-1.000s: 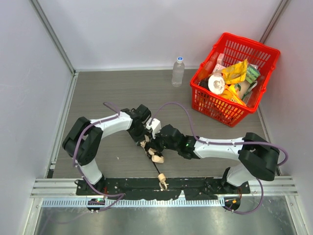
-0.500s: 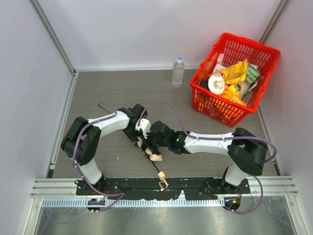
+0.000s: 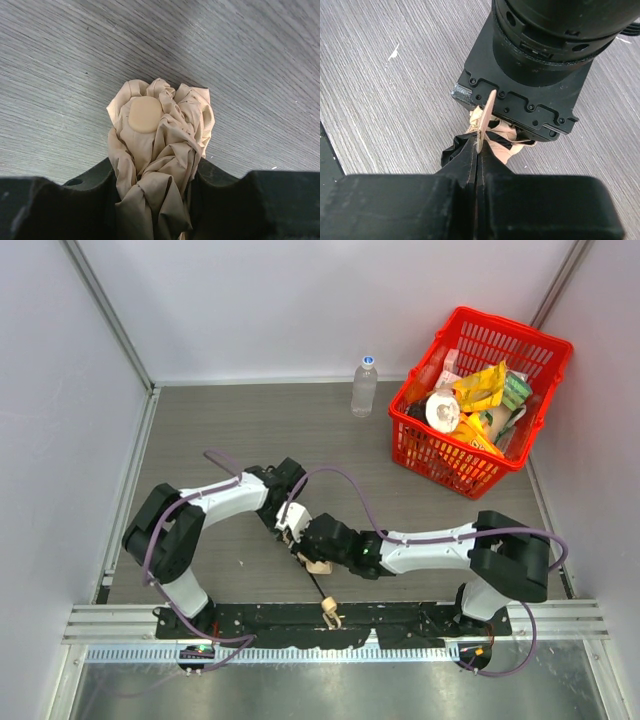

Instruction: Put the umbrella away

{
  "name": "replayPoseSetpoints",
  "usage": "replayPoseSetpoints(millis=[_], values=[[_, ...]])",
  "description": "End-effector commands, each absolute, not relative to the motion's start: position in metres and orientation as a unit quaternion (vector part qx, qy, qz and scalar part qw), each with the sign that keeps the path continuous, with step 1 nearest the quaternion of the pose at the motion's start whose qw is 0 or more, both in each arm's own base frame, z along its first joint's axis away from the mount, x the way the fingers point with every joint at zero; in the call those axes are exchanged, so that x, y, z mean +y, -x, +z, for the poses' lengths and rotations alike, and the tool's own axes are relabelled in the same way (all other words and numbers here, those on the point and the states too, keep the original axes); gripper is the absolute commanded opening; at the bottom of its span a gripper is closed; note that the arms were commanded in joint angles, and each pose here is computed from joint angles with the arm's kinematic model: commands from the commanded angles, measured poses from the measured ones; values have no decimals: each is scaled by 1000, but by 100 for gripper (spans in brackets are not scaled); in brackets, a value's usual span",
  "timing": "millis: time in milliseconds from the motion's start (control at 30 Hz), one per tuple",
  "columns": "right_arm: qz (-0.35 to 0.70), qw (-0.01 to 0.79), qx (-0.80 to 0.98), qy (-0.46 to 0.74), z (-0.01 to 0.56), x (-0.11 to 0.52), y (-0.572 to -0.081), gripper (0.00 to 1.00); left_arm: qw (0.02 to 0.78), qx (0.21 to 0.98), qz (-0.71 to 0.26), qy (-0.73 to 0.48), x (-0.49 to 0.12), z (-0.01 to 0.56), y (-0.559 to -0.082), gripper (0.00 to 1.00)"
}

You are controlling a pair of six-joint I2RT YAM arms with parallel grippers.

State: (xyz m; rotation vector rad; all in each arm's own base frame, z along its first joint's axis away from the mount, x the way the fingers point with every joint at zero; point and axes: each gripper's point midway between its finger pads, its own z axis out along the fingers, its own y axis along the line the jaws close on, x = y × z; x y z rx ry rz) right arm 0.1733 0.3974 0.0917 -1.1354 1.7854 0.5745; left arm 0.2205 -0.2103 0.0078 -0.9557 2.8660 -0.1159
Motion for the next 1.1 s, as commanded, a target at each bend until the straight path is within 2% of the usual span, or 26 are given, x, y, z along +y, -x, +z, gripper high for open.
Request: replayPoseSetpoints(millis=[0,100,300,400,700,867,1067], values=[[373,517,603,480,183,460,-115,1,159,915,-17,369,-198,-34,-257,0],[330,504,589,539,171,471,-90,1,168,912,-18,373,-197,-32,-259,0],[270,490,586,587,138,482,-83,1,185,911,-15,368,-197,-31,-261,0],[280,486,588,582,136,476,-81,1,190,910,-25,368,-197,-32,-259,0],[342,358,608,621,110,464,-63,1,195,908,-47,368,-201,-35,-260,0],[416,344,626,563,113,458,-79,4,202,907,-58,364,-202,-34,-262,0],[435,326,640,544,109,453,-86,6,203,906,-62,366,-202,-36,-262,0]])
